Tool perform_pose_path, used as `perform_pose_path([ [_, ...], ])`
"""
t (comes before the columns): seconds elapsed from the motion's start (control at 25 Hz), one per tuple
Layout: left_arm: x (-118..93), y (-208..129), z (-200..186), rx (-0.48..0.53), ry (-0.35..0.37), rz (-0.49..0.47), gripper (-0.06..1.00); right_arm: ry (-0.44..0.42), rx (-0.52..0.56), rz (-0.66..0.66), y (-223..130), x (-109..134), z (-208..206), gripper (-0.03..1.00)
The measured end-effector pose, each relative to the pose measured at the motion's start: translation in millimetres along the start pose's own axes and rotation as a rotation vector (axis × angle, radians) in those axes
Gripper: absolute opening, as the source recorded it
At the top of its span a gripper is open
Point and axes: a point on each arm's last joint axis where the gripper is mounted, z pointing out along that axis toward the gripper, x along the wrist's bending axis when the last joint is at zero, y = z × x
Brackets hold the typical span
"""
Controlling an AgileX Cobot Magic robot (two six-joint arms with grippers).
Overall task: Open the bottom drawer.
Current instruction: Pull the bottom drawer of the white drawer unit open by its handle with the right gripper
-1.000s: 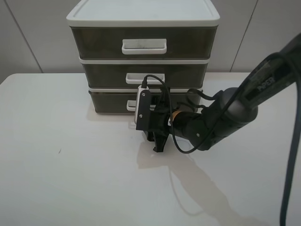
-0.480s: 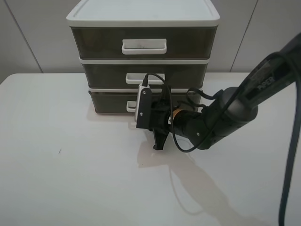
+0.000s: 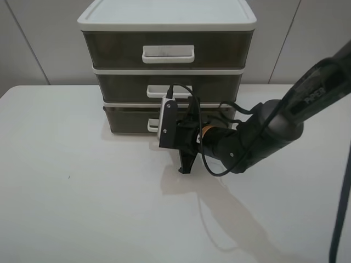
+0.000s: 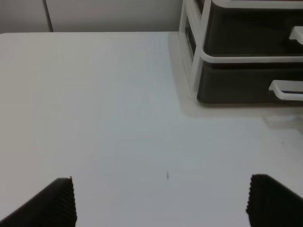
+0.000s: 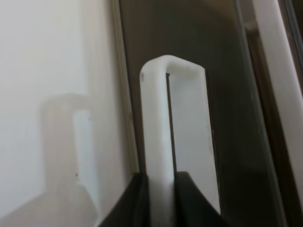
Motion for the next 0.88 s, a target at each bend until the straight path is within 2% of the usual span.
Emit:
perform_pose_path([
  [0.6, 0, 0, 0, 0.0, 0.0, 0.0, 0.74, 0.103, 0.002, 0.018, 24, 30, -51, 0.11],
  [0.88, 0, 0, 0, 0.0, 0.0, 0.0, 0.74, 0.135, 0.002, 0.041, 37, 53, -70, 0.11],
])
